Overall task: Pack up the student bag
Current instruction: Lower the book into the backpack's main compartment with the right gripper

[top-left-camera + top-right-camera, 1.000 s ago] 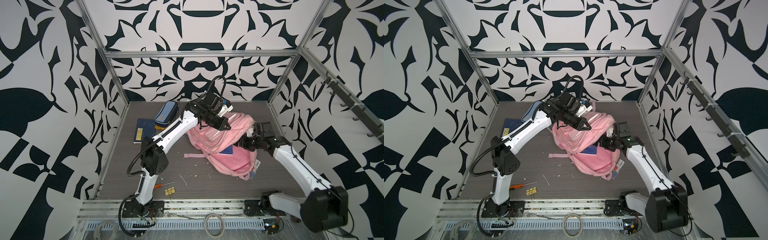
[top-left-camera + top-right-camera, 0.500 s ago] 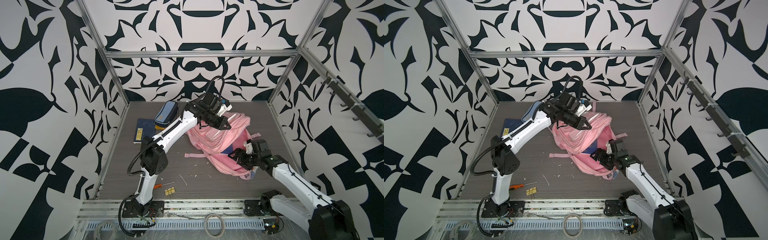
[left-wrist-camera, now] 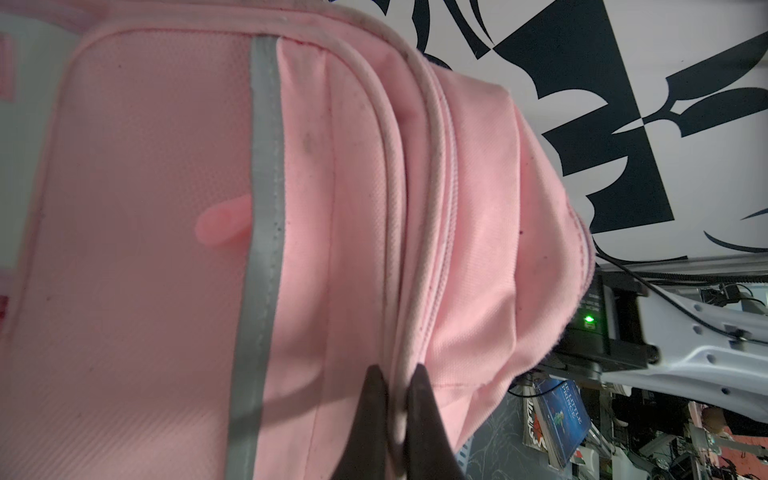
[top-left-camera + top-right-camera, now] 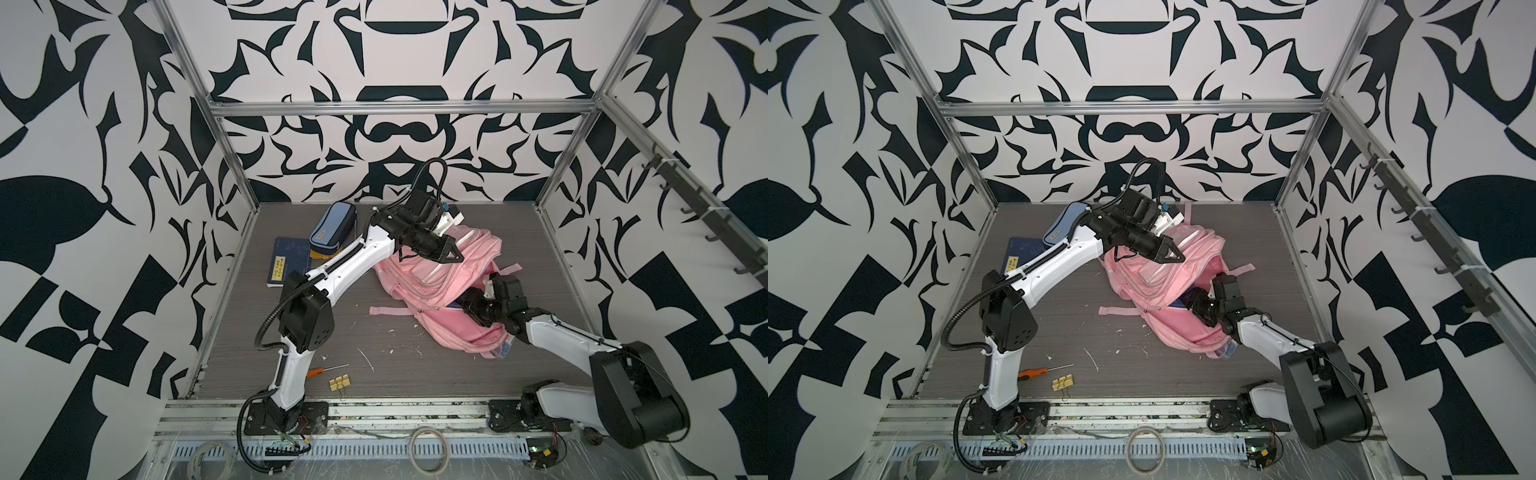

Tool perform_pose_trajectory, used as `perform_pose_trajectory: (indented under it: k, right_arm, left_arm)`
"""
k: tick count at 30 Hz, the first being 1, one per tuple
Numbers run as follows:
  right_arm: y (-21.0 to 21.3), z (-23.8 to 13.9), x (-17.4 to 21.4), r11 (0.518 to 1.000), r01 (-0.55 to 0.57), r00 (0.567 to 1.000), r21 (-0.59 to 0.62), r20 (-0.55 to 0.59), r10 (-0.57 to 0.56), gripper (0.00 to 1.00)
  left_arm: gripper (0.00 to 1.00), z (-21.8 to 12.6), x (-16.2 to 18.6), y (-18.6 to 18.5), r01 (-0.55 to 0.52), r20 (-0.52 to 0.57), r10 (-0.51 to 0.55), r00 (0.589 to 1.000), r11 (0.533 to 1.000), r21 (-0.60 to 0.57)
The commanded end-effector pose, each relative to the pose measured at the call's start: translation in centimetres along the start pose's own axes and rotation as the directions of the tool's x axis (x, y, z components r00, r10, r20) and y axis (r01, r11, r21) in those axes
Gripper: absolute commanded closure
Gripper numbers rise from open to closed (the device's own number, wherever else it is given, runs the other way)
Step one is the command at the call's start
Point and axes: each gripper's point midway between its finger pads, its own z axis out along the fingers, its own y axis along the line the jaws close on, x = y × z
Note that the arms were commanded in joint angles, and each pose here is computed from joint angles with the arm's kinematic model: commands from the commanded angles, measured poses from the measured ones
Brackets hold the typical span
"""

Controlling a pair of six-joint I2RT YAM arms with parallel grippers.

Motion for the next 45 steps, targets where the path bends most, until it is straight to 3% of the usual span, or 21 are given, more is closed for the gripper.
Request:
perform_pose_trajectory:
  k: [1,5,10,15,17,22,25,28,35,39,44,45]
  right_arm:
    - [1.8,0.6,-1.8,0.999,0.027,0.998,-0.042,0.052,-0.025,0.52]
    - [2.0,0.9,-2.0,0.997,0.069,0.997,-0.030,0.040,-0.068,0.82]
    - [2.0,0.2,-2.0,0.987,0.162,0.986,0.013,0.031,-0.163,1.00]
    - [2.9,-1.6,-1.6,0.927,0.371,0.929,0.052,-0.038,-0.369,1.00]
    - [3.6,-2.5,-1.0,0.876,0.482,0.873,0.037,-0.109,-0.476,1.00]
    - [3.4,-4.0,0.6,0.724,0.690,0.671,-0.026,-0.351,-0.653,1.00]
    - [3.4,-3.6,-0.4,0.687,0.726,0.619,-0.032,-0.404,-0.673,1.00]
    - [3.6,-2.5,-2.2,0.660,0.751,0.595,0.001,-0.435,-0.676,1.00]
    - [5.1,0.4,-6.2,0.667,0.742,0.638,0.062,-0.372,-0.675,1.00]
    - [5.7,0.3,-7.9,0.671,0.730,0.674,0.128,-0.295,-0.677,0.83]
    - [6.5,-1.9,-7.5,0.700,0.700,0.713,0.142,-0.194,-0.674,0.38]
    - [6.5,-2.5,-7.2,0.711,0.688,0.725,0.145,-0.181,-0.665,0.34]
  left_arm:
    - [1.00,-2.7,-2.3,-3.5,-0.073,0.094,0.066,0.993,0.995,0.072]
    - [1.00,-2.9,-2.2,-3.6,-0.074,0.096,0.067,0.993,0.995,0.072]
    - [1.00,-3.0,-2.1,-3.7,-0.077,0.098,0.070,0.993,0.994,0.075]
    - [1.00,-3.7,-2.1,-3.3,-0.072,0.102,0.065,0.993,0.995,0.074]
    - [1.00,-4.1,-2.1,-2.8,-0.066,0.106,0.059,0.993,0.995,0.070]
    - [1.00,-4.8,-1.9,-2.0,-0.070,0.104,0.063,0.993,0.996,0.061]
    - [1.00,-4.9,-1.6,-2.0,-0.082,0.091,0.076,0.993,0.995,0.061]
    - [1.00,-4.8,-1.3,-2.1,-0.083,0.081,0.078,0.994,0.994,0.069]
    - [1.00,-4.7,-0.6,-1.8,-0.086,0.062,0.081,0.995,0.994,0.070]
    - [1.00,-4.5,-0.4,-1.4,-0.079,0.052,0.076,0.996,0.995,0.054]
    - [1.00,-4.4,-0.7,-0.5,-0.047,0.054,0.045,0.998,0.998,0.038]
    - [1.00,-4.4,-0.7,-0.2,-0.036,0.055,0.034,0.998,0.999,0.040]
